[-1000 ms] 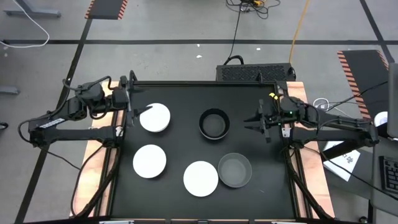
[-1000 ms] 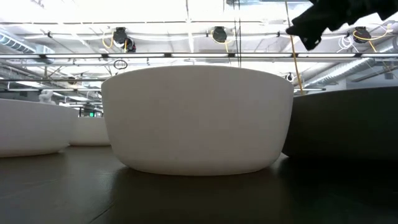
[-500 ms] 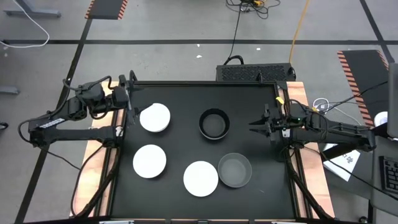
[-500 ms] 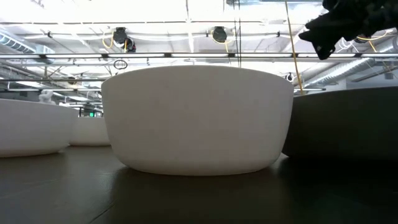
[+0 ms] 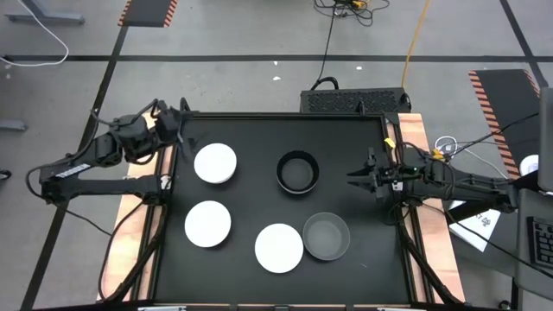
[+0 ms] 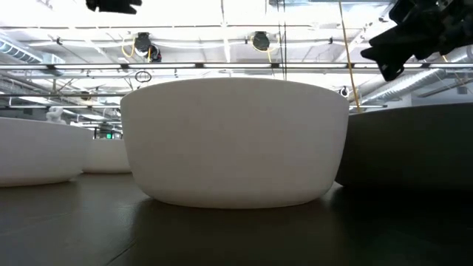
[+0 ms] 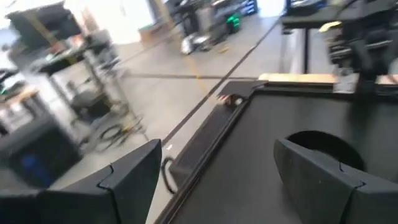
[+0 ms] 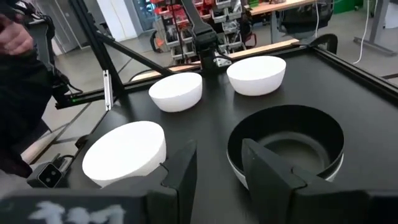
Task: Nest bowls inside each other
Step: Stack the top left white bowl on the black bowl
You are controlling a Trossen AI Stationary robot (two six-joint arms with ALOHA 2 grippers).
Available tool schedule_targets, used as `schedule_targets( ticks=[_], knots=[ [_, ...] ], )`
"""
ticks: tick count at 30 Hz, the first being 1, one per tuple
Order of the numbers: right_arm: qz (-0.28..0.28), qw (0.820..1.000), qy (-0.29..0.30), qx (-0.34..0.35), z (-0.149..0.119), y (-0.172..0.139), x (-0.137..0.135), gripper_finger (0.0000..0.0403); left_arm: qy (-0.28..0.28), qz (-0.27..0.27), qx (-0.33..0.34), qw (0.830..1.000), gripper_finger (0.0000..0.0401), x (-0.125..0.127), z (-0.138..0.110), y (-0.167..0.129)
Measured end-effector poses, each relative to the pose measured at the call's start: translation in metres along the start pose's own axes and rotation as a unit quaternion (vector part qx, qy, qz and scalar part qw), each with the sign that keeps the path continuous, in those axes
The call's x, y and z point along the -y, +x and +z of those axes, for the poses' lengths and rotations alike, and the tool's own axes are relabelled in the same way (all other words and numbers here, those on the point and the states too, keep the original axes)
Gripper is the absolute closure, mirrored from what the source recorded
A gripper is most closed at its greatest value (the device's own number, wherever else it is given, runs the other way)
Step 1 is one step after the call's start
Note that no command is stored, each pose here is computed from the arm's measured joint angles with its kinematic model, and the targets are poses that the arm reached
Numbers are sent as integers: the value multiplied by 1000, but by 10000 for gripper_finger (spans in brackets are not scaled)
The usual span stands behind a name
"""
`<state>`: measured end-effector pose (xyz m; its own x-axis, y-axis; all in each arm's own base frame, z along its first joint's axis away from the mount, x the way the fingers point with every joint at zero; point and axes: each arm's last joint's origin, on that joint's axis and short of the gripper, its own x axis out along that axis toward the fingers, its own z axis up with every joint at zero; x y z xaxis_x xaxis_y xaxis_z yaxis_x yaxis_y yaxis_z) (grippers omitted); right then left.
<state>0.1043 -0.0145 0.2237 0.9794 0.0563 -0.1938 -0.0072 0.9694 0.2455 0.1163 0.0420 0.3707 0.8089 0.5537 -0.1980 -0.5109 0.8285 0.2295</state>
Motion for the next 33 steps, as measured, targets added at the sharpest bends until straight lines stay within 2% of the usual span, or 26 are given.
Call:
schedule_targets(
  ticks=[10,14,17,20,26,33],
  knots=[
    [4,1000,-3,9,1,-3,-1,282,-40,37,-93,994,86,-6,-15,27],
    [4,1000,-4,9,1,-3,-1,282,-54,69,-147,985,87,-14,-25,41],
    [4,1000,-4,8,1,-3,-1,282,-74,62,-189,977,87,-21,-35,53],
    [4,1000,-4,8,1,-3,-1,282,-91,43,-246,964,87,-24,-47,67],
    [3,1000,-2,3,0,-3,-1,282,-112,49,-361,925,87,-29,-73,86],
    [3,1000,-2,3,-1,-3,-1,282,-123,34,-436,891,87,-27,-90,96]
  ],
)
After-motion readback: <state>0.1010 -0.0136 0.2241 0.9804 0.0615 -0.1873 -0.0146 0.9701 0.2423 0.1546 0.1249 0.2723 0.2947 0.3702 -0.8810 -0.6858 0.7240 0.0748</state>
